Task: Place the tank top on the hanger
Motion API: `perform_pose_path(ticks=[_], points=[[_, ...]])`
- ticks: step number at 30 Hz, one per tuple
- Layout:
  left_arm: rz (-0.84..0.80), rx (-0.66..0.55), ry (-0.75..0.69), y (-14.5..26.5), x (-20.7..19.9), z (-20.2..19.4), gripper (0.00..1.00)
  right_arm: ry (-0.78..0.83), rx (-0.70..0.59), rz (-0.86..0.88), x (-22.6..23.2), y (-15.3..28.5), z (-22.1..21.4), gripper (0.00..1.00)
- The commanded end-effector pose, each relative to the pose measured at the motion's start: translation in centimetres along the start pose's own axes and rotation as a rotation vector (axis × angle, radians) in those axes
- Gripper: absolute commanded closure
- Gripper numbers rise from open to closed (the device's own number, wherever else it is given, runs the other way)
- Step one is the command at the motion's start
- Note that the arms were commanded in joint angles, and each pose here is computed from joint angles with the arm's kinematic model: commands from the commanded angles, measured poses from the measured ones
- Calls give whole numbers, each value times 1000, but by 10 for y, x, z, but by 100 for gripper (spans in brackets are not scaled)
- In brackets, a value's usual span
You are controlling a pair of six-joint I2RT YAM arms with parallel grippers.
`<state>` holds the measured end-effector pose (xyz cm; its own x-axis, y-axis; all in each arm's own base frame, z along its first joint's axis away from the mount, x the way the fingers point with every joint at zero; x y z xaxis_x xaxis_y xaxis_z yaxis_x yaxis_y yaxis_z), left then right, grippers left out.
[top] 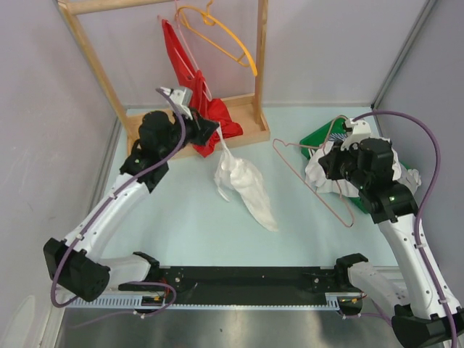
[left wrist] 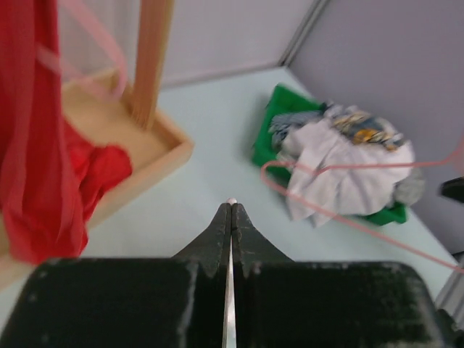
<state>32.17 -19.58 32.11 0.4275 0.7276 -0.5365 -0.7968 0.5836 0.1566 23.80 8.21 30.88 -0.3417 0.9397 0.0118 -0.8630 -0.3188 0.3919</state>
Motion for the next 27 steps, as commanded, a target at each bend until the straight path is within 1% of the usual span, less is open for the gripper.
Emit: perform_pose_path(ticks=[1, 2, 3, 4, 6, 7, 10, 13, 16, 19, 20, 21, 23, 27], points=[[-281, -15, -72, 22, -72, 58, 100, 19, -114, -4, 0, 24, 31, 100], [-308, 0, -74, 24, -80, 63, 100, 25, -123, 2, 1, 27, 34, 100], [-394, -9, -99, 32, -103, 80, 100, 29, -139, 9, 3, 31, 39, 100], [-415, 14, -93, 26, -106, 82, 100, 31, -154, 22, 5, 36, 42, 100], [-465, 47, -93, 28, -118, 88, 100, 43, -179, 39, 8, 44, 50, 100], [-532, 64, -106, 33, -131, 93, 100, 51, -197, 65, 12, 49, 53, 100], [-598, 111, -132, 41, -140, 94, 100, 66, -241, 116, 19, 59, 63, 100], [-603, 151, -156, 47, -138, 85, 100, 76, -275, 160, 26, 68, 72, 100], [-575, 180, -176, 50, -126, 75, 100, 93, -302, 204, 32, 72, 77, 100], [-514, 211, -154, 51, -104, 63, 100, 110, -323, 257, 39, 76, 79, 100], [-480, 191, -156, 56, -96, 66, 100, 112, -325, 272, 41, 76, 78, 100], [-446, 211, -146, 53, -82, 53, 100, 118, -334, 290, 43, 77, 78, 100], [-357, 192, -152, 53, -63, 47, 100, 130, -347, 335, 49, 79, 78, 100], [-247, 201, -171, 62, -33, 18, 100, 151, -359, 454, 64, 80, 75, 100]])
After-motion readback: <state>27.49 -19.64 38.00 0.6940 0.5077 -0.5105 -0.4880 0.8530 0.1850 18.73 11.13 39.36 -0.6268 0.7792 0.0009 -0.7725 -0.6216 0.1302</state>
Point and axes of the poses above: each gripper's point midway between its finger pads, its own y axis back along the fingers, its own x axis along the line the jaws close on, z = x × y, the point moved 4 cm from there along y, back along the fingers, and after that the axes turned 12 degrees about y, right-handed, at the moved point
